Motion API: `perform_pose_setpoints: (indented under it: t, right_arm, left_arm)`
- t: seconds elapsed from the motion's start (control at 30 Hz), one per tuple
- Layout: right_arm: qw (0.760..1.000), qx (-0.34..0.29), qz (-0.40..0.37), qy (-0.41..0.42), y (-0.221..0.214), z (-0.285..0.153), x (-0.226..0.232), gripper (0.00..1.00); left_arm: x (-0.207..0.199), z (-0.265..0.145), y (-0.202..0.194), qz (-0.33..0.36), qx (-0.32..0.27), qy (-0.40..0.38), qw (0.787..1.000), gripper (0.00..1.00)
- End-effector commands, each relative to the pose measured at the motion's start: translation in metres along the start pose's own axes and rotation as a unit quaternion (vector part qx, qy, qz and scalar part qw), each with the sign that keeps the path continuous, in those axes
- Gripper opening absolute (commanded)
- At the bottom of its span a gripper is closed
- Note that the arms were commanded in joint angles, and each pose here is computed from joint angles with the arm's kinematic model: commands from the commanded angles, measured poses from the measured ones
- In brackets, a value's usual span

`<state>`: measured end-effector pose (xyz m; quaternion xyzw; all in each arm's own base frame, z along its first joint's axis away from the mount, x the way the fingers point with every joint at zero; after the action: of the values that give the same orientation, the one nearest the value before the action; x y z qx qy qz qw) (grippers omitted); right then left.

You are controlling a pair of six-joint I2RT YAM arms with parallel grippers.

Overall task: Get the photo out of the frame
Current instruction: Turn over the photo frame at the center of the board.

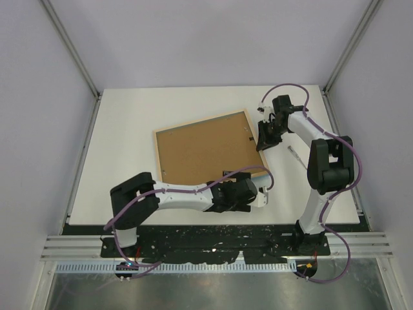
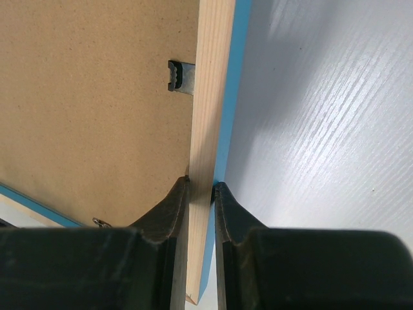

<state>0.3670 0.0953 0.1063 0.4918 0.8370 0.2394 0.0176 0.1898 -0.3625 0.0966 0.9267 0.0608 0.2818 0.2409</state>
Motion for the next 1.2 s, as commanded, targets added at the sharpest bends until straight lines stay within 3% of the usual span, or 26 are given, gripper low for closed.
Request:
perform_pose_setpoints:
  t: [0.0, 0.43, 0.57, 0.7, 0.93, 1.17]
  right_arm:
    - [0.997, -0.065, -0.010, 0.041, 0.028, -0.030, 0.020, 0.08]
    - [0.995, -0.079, 0.005, 0.058, 0.027, -0.041, 0.022, 0.08]
    - [0.995, -0.082, 0.014, 0.060, 0.025, -0.042, 0.018, 0.08]
    - [0.995, -0.080, 0.019, 0.063, 0.022, -0.042, 0.016, 0.08]
    - [0.994, -0.078, 0.026, 0.067, 0.016, -0.041, 0.013, 0.08]
    - [0.994, -0.072, 0.037, 0.068, 0.005, -0.041, 0.008, 0.08]
  left_arm:
    - [0.018, 0.008, 0.022, -0.037, -0.026, 0.076, 0.996, 1.00]
    - [0.023, 0.026, 0.003, -0.049, 0.022, 0.184, 0.982, 1.00]
    - [0.020, 0.031, -0.002, -0.050, 0.031, 0.196, 0.979, 0.95]
    - [0.019, 0.034, -0.006, -0.053, 0.035, 0.204, 0.977, 0.85]
    - [0.026, 0.030, -0.005, -0.063, 0.030, 0.216, 0.974, 0.54]
    - [0.042, 0.029, -0.011, -0.078, 0.033, 0.222, 0.971, 0.37]
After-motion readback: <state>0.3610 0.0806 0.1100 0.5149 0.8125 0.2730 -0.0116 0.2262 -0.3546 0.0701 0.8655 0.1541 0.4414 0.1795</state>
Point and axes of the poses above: each gripper's point midway between its finger pads, its own z axis out along the fingers, its own x axis along the line the jaws close on, y = z × x, the point moved 4 cm from there along -z, back along the fingers, and after that the axes turned 15 degrees about -z, right-handed, at the moved point
